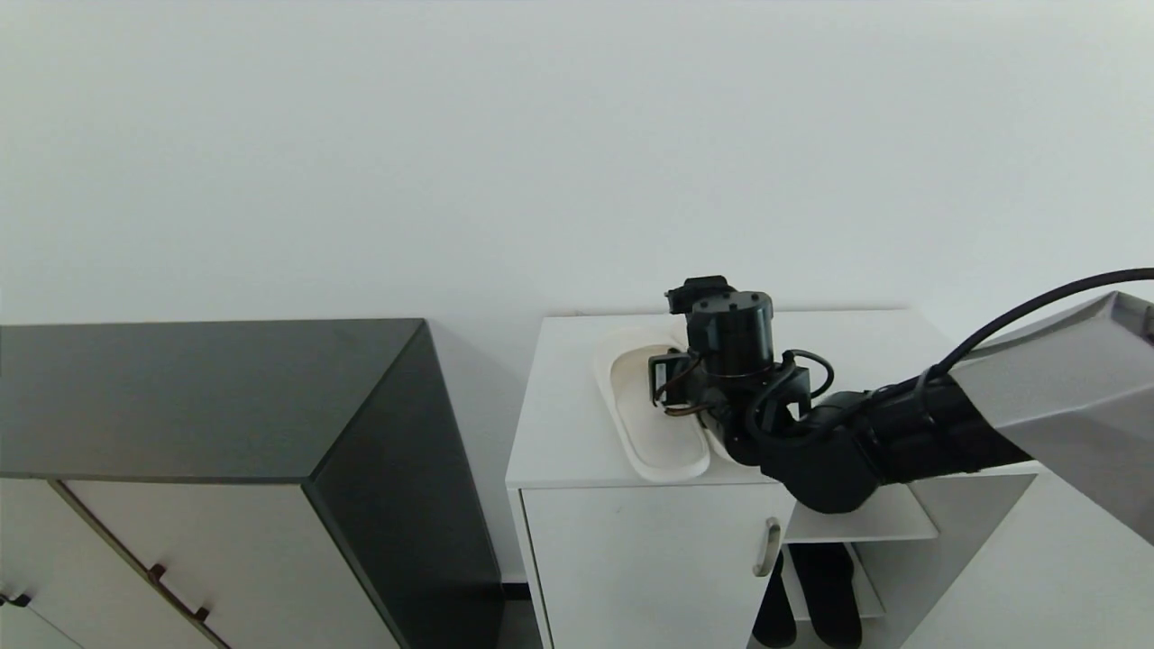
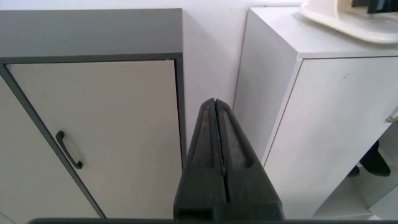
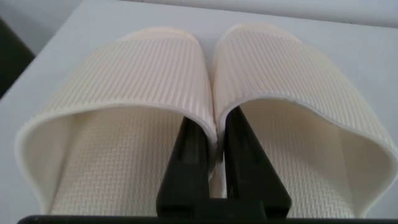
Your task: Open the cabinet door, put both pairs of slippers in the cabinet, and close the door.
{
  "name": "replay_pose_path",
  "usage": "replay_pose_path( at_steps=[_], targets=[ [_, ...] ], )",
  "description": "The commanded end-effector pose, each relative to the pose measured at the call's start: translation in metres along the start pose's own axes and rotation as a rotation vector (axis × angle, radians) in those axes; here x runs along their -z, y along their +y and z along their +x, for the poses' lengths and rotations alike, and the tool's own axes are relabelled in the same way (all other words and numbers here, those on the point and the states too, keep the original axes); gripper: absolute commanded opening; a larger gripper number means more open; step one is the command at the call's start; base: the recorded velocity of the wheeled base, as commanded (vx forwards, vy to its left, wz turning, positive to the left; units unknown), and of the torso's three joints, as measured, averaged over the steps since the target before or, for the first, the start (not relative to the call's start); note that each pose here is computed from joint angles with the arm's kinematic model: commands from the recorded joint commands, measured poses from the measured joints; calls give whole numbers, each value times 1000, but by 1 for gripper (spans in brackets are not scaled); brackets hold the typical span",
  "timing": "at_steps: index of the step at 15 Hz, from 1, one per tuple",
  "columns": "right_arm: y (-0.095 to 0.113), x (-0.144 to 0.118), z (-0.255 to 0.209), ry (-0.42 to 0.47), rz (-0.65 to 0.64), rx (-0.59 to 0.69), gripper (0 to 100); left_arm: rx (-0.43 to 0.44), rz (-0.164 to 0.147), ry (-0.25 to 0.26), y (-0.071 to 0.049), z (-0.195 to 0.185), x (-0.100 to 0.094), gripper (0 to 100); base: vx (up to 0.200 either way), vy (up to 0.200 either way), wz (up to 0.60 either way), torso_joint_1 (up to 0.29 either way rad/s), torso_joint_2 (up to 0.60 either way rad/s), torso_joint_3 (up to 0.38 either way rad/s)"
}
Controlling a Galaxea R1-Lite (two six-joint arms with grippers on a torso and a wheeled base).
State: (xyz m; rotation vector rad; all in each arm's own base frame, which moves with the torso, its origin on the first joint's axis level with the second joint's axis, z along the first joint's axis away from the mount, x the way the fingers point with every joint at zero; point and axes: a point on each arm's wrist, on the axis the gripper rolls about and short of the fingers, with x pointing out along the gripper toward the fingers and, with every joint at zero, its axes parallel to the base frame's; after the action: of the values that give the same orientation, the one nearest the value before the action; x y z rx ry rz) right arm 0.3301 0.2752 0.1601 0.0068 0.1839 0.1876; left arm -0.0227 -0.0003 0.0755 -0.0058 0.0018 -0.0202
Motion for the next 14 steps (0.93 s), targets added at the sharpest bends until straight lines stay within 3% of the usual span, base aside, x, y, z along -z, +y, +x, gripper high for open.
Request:
replay_pose_path(
  at_steps=[1, 4, 6, 11, 14],
  targets=[
    [1, -25, -50, -36, 13, -63, 0, 0, 0, 0, 0, 0, 0, 0, 0, 0, 0, 0, 0, 0],
    [-3, -27, -93, -26, -2, -114, 0, 0, 0, 0, 0, 0, 0, 0, 0, 0, 0, 0, 0, 0],
    [-20, -23, -123, -3, -36, -139, 0, 3, 4, 0, 0, 0, 0, 0, 0, 0, 0, 0, 0, 0],
    [-20, -1, -123, 58, -109, -139, 0, 3, 1, 0, 0, 0, 0, 0, 0, 0, 0, 0, 0, 0],
    [-19, 0, -123, 58, -108, -139, 0, 1, -3, 0, 0, 0, 0, 0, 0, 0, 0, 0, 0, 0]
  ],
)
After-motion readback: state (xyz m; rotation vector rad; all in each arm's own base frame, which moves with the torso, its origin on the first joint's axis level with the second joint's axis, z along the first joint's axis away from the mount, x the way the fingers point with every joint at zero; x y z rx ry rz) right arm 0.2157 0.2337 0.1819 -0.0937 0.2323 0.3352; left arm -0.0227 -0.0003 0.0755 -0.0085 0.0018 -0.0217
